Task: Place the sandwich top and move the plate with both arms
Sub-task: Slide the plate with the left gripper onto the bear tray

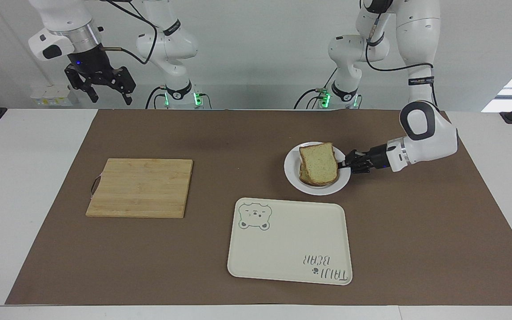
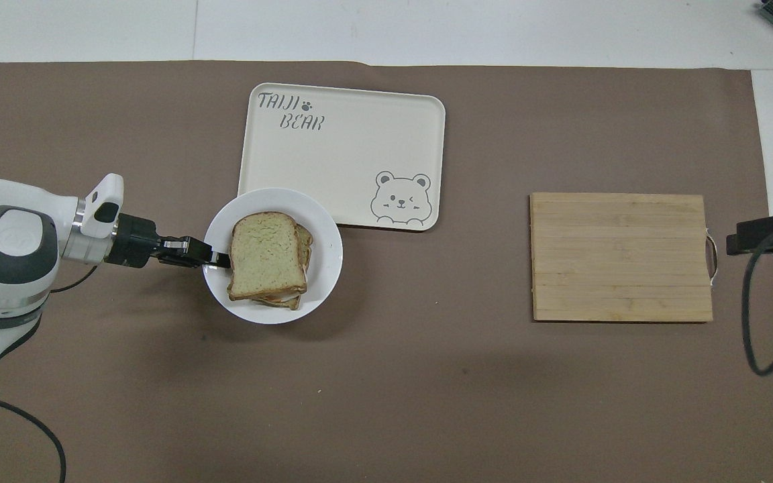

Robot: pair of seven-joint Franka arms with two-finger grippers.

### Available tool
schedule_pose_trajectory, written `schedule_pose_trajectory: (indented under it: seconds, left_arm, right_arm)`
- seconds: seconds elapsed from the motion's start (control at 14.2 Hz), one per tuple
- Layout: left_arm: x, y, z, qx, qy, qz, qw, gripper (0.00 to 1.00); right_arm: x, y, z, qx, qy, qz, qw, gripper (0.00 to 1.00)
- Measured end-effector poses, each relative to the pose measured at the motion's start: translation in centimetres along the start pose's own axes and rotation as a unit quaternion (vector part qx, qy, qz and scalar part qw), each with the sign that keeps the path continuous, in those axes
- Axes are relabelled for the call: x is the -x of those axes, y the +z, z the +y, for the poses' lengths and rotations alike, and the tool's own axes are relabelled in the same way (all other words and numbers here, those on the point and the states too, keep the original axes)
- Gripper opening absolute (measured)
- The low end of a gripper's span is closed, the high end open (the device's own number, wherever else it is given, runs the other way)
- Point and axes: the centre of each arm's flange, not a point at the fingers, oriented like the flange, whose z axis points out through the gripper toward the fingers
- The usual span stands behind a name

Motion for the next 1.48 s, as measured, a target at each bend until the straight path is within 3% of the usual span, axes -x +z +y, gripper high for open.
schedule_pose_trajectory:
  seconds: [0.56,1.13,1.48]
  left_arm:
    - [-9.6,-1.1,1.7,-0.001,-0.005,0.012,1.000,0.09]
    - [-14.7,1.7,0.3,-0.008,0.001,0.036,0.999,0.09]
    - [-16.1,4.6,0.5,-0.020,-0.004,0.055,0.998,0.09]
  right_arm:
    - [0.0,0.0,0.0,0.000,0.000,0.000,1.000,1.00]
    - [0.0,0.0,0.0,0.000,0.000,0.000,1.000,1.00]
    - [0.0,0.0,0.0,0.000,0.000,0.000,1.000,1.00]
